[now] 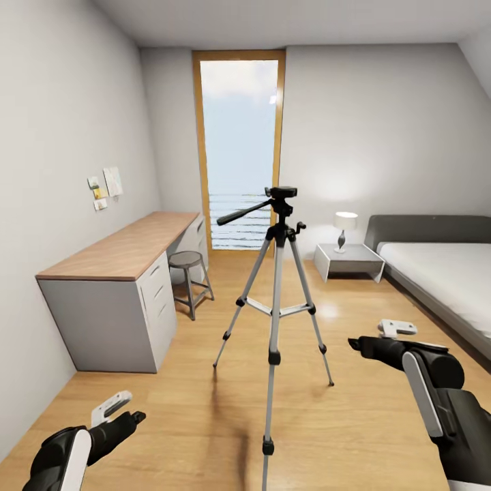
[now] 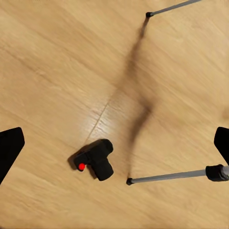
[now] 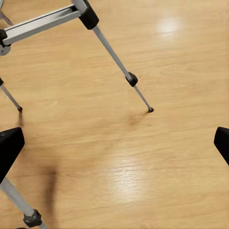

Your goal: Attach the digital camera to the camera tripod in the bedroom.

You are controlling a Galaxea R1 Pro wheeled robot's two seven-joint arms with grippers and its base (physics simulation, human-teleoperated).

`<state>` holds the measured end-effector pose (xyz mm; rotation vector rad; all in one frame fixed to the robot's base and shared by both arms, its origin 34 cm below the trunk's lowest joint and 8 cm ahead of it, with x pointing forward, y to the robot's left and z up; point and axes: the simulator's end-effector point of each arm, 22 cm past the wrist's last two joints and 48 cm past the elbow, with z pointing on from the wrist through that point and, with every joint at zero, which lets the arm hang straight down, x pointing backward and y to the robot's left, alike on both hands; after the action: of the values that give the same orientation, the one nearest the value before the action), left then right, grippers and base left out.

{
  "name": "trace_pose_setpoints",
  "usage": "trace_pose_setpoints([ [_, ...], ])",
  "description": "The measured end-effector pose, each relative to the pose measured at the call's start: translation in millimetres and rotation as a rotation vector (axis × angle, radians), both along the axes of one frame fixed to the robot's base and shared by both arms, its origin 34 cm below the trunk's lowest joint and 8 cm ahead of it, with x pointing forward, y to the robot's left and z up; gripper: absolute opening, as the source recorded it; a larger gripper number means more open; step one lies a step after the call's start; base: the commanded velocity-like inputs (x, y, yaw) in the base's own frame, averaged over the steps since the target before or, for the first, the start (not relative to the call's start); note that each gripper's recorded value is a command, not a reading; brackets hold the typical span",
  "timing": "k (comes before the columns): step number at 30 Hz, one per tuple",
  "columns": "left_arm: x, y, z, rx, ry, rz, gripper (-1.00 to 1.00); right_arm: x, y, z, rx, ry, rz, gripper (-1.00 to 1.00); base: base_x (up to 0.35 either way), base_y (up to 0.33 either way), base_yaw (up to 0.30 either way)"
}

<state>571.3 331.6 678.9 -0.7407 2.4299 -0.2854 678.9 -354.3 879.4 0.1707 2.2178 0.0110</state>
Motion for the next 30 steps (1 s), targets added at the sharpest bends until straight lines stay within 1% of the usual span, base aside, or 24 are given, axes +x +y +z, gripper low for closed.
trace_pose_setpoints([
  [3, -3.6, 4.4, -6.4, 0.019, 0.016, 0.013, 1.00, 0.1, -2.0, 5.6, 0.007, -0.027, 0.001, 1.00, 0.000, 0.000, 0.000],
  [8, -6.1, 12.4, -16.6, 0.044, 0.038, 0.034, 1.00, 0.2, -4.8, 6.3, 0.011, -0.050, 0.001, 1.00, 0.000, 0.000, 0.000],
  [10, 0.8, 14.0, -14.7, 0.045, 0.038, 0.035, 1.00, 0.9, -5.0, 5.0, 0.015, -0.055, 0.002, 1.00, 0.000, 0.000, 0.000],
  [13, 19.6, 13.4, -2.3, 0.041, 0.044, 0.024, 1.00, 2.9, -4.6, 4.0, 0.017, -0.063, 0.003, 1.00, 0.000, 0.000, 0.000],
  [14, 19.6, 13.7, -4.0, 0.042, 0.045, 0.024, 1.00, 2.8, -4.6, 2.1, 0.018, -0.063, 0.004, 1.00, 0.000, 0.000, 0.000],
  [15, 34.6, 15.8, 9.9, 0.048, 0.039, 0.026, 1.00, 8.4, -5.0, 11.5, 0.017, -0.084, 0.003, 1.00, 0.000, 0.000, 0.000],
  [17, 51.9, 20.3, 26.4, 0.066, 0.024, 0.034, 1.00, 18.8, -6.5, 29.8, 0.015, -0.125, 0.002, 1.00, 0.000, 0.000, 0.000],
  [18, 51.9, 20.7, 24.8, 0.068, 0.025, 0.035, 1.00, 18.8, -6.5, 28.3, 0.015, -0.125, 0.002, 1.00, 0.000, 0.000, 0.000],
  [22, 77.6, 28.3, 52.3, 0.102, -0.016, 0.059, 1.00, 42.3, -9.7, 80.1, 0.009, -0.230, -0.001, 1.00, 0.000, 0.000, 0.000],
  [23, 77.5, 28.5, 50.5, 0.103, -0.015, 0.060, 1.00, 42.3, -9.8, 78.7, 0.009, -0.231, -0.001, 1.00, 0.000, 0.000, 0.000],
  [27, 94.5, 33.5, 71.4, 0.125, -0.063, 0.077, 1.00, 57.6, -10.5, 125.9, 0.006, -0.325, -0.002, 1.00, 0.000, 0.000, 0.000],
  [30, 106.3, 37.1, 85.3, 0.132, -0.096, 0.088, 1.00, 64.8, -11.0, 157.8, 0.006, -0.389, -0.002, 1.00, 0.000, 0.000, 0.000],
])
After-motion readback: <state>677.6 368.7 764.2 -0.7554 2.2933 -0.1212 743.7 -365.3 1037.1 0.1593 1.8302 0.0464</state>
